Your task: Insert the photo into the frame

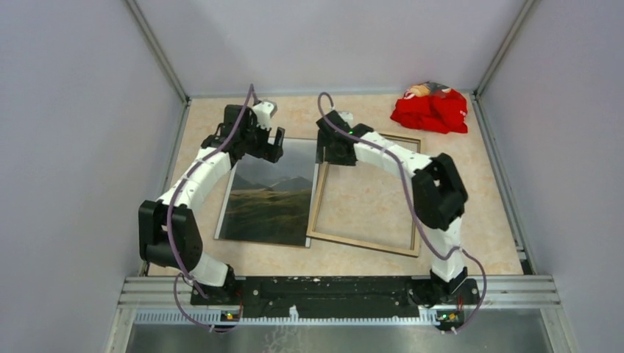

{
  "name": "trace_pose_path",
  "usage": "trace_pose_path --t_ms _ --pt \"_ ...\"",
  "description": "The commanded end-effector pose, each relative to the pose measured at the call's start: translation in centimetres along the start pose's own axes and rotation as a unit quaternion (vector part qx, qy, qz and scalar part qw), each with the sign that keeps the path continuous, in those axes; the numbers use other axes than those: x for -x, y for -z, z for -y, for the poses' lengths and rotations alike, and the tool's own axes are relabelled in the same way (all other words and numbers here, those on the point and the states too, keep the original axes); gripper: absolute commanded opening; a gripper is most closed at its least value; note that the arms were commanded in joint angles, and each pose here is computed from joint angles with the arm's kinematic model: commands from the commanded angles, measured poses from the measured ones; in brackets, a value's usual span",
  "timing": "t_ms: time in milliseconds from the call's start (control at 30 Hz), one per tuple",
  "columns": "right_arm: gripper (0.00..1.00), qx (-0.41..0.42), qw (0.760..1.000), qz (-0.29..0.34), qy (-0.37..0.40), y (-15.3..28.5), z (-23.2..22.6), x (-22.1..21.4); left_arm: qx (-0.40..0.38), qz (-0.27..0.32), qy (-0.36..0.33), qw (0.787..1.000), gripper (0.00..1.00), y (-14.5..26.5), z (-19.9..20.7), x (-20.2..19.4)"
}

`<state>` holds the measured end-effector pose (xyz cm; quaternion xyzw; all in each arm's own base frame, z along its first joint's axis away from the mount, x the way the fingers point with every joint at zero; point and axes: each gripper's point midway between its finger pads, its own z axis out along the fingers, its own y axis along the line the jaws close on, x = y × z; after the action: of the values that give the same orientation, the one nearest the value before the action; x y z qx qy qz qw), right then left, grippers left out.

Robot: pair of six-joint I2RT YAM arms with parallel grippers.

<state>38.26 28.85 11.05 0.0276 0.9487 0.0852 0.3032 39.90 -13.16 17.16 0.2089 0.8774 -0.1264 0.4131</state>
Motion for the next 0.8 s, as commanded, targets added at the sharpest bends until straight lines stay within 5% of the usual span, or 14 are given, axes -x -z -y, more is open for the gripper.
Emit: trace_pose_path --t_ms 0,200,567,767 --pt "0.72 -0.010 1.000 -0.026 0.015 -3.3 -2.6 -1.1 0.047 -0.052 -0.014 0.997 0.98 0.5 -4.7 -3.8" --pt "0.65 -0.005 0.998 -0.052 0.029 -6.4 -3.4 -3.2 0.098 -0.123 -0.020 0.987 0.98 0.4 -10.6 -8.9" --pt "0.32 -0.006 0.994 -0.061 0.089 -5.5 -1.5 -5.2 0.164 -0.189 -0.076 0.965 0.98 -0.8 -13.9 -14.7" --pt "0.25 0.011 0.992 -0.060 0.108 -4.3 -0.9 -5.8 0.182 -0.213 -0.081 0.957 0.98 -0.9 -14.6 -16.0"
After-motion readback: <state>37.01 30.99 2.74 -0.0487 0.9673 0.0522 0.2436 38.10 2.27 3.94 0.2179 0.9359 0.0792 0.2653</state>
